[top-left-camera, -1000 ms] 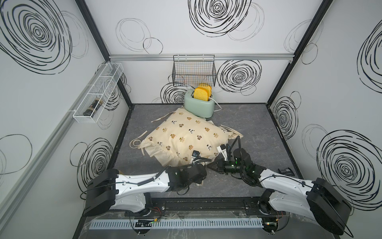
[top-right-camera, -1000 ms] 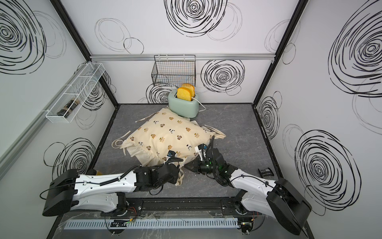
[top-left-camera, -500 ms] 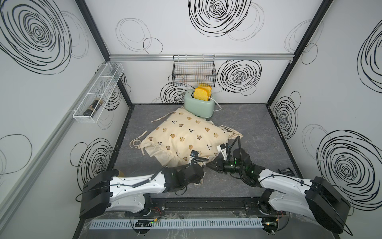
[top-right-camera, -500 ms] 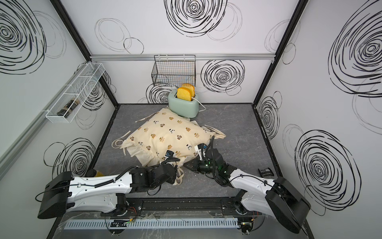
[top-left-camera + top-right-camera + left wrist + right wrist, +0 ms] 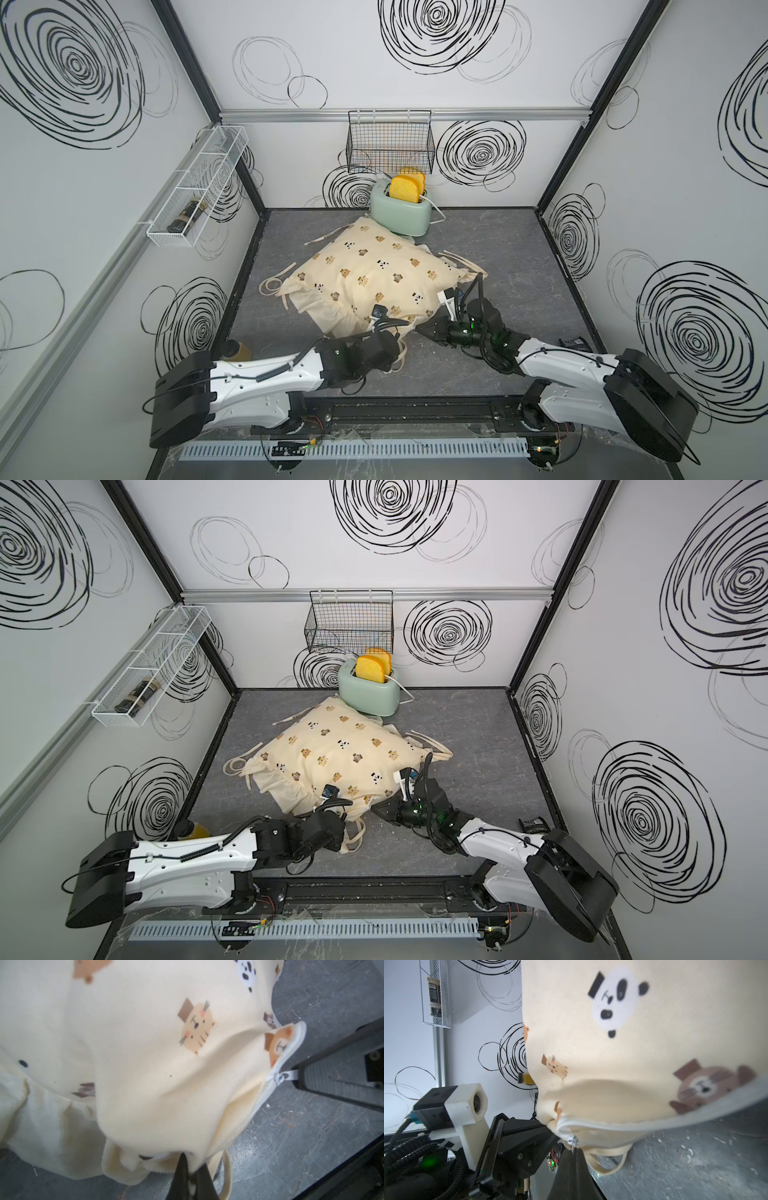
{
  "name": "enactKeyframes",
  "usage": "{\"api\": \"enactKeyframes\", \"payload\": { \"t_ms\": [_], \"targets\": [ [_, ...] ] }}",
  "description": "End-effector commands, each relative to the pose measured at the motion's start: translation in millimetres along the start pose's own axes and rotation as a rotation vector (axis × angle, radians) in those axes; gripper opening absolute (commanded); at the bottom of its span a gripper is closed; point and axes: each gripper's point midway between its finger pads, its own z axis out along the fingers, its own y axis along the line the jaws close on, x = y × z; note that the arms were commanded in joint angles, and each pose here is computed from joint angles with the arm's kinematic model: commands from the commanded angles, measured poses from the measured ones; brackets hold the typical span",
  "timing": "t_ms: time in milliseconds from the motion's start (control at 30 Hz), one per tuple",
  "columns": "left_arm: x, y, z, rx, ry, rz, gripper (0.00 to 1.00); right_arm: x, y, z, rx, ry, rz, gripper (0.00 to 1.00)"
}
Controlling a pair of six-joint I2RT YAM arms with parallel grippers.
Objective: Zip up pillowcases
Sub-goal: Zip the zipper on the pillowcase.
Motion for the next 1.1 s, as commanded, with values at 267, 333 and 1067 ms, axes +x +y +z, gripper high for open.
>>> {"api": "enactKeyframes", "payload": {
  "t_ms": [267, 333, 1067],
  "targets": [
    [12.4, 75.1, -6.2, -0.148, 0.022, -0.196, 0.00, -39.7, -23.4, -20.1, 0.102, -0.093, -0.073, 0.00],
    [8.2, 77.5, -8.0, -0.152, 0.011, -0.205, 0.00, -48.8, -31.5, -25.6, 0.131, -0.106, -0.085, 0.00],
    [3.3, 80.7, -12.3, -0.157, 0.006, -0.221, 0.00, -177.6, -111.5, -90.8, 0.316, -0.271, -0.110, 0.00]
  ]
}}
